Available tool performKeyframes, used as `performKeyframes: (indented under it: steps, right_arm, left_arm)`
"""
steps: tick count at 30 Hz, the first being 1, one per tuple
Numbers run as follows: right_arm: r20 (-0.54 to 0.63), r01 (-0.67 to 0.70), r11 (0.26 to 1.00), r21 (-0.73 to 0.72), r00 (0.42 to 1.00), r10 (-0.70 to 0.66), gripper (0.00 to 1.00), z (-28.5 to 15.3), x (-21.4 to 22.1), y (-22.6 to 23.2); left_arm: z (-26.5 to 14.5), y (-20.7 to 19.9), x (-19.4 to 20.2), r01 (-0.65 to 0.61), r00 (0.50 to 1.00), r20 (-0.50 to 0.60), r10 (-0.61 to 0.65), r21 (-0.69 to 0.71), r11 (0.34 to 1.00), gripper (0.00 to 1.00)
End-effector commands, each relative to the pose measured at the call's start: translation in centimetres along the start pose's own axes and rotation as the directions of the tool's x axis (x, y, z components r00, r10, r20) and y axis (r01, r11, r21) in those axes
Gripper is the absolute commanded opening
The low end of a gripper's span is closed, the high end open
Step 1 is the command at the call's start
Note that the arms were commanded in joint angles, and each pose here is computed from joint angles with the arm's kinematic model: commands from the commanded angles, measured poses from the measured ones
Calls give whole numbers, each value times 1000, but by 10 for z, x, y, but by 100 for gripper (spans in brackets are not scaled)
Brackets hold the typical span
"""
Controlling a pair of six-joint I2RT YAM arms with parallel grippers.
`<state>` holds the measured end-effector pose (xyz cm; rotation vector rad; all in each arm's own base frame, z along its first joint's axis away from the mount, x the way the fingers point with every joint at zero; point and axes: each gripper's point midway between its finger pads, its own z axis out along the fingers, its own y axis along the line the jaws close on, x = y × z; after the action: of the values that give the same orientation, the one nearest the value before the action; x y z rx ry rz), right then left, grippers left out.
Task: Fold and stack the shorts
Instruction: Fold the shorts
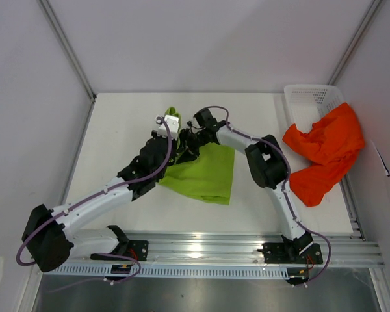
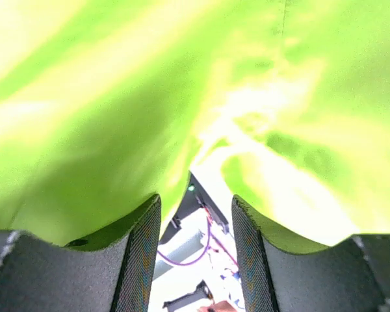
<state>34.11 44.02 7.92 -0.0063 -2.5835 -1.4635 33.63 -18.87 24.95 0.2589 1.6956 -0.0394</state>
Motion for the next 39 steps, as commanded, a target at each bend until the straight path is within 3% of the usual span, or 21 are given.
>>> performKeyframes:
  steps: [1,10,13,20,27,39]
  right_arm:
    - [77,76,997,-19,994,-74,51,-48,5,39]
    - [275,80,988,129,955,-113,52,-145,9,-14]
    - [334,31,968,248,935,-116,56,-172,12,-60]
    - [475,-132,795,593,854,-213,53,-216,-1,-140]
    - [482,-184,696,694,837,-260,50,-222,-17,-172]
    - [461,-157,711,686,849,-257,47,-198,-26,-178]
  left_arm:
    - [-6,8,-49,41,993,107,-39,-21,999,0]
    - [-4,5,-50,17,995,102,-16,-7,1000,0]
    - [-1,0,-43,4,996,89,-3,-4,1000,0]
    - [5,-11,-42,-43,996,80,45,-17,999,0]
    - [7,-20,-39,-89,993,69,91,-34,995,0]
    - [10,-43,-35,-160,985,51,163,-50,986,0]
